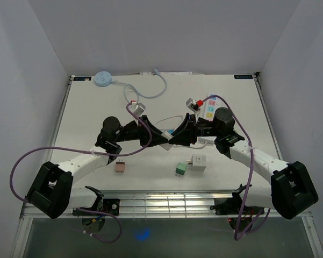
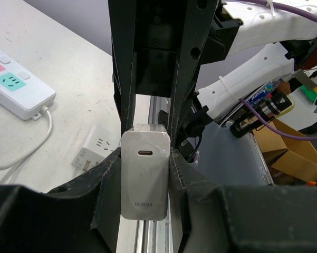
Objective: Insert the plug
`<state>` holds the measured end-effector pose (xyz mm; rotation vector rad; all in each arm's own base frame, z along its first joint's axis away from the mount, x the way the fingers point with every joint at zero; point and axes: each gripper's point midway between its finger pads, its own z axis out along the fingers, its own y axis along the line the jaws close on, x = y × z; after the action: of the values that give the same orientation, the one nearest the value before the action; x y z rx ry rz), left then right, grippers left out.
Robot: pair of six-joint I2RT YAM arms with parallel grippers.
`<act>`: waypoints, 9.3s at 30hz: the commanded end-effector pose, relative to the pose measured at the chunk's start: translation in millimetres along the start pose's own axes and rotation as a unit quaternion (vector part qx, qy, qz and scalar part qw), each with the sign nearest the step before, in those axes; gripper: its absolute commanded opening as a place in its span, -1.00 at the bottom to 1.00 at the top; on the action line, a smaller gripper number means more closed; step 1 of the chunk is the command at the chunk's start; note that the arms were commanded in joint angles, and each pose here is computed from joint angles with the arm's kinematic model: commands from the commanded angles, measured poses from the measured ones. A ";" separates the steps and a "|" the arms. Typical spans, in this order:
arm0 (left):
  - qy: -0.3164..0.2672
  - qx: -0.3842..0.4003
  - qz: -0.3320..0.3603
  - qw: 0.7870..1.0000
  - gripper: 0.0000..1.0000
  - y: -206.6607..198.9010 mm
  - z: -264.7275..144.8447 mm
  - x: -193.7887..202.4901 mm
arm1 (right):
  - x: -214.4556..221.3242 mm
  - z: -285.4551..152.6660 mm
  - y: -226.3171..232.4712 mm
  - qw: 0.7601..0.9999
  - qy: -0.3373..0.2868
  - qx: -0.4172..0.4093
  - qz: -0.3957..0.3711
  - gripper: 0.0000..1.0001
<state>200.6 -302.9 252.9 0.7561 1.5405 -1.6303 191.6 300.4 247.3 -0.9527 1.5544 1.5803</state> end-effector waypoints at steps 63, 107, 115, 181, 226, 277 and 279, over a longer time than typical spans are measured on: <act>-0.117 -0.204 0.059 0.970 -1.00 20.4 -43.8 -35.8 | 62.0 -178.1 -168.9 0.774 -0.009 0.617 0.144 0.79; -0.100 -0.218 0.062 0.969 -1.00 24.5 -42.8 -38.9 | 120.3 -172.3 -204.7 0.694 0.098 0.689 0.185 0.64; -0.089 -0.203 0.057 0.973 -1.00 21.7 -37.1 -38.6 | 140.2 -137.0 -169.5 0.778 0.149 0.593 0.142 0.50; 0.221 -0.233 0.323 0.890 -1.00 180.8 28.2 -42.8 | 114.0 -158.4 -130.7 0.818 0.057 0.566 0.083 0.90; 0.294 -0.181 0.326 0.880 -1.00 236.9 52.8 -1.3 | 117.9 -155.4 -131.3 0.833 0.059 0.541 0.100 0.89; 0.411 -0.232 0.262 0.842 -1.00 265.4 44.9 51.0 | 120.5 -154.1 -133.3 0.835 0.065 0.535 0.106 0.89; 0.415 -0.237 0.265 0.837 -1.00 265.7 45.5 52.3 | 120.8 -154.3 -133.5 0.835 0.064 0.536 0.108 0.89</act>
<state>414.2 -363.6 92.5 1.4981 1.8337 -0.5295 248.6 145.6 71.7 -0.2253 2.3076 0.5031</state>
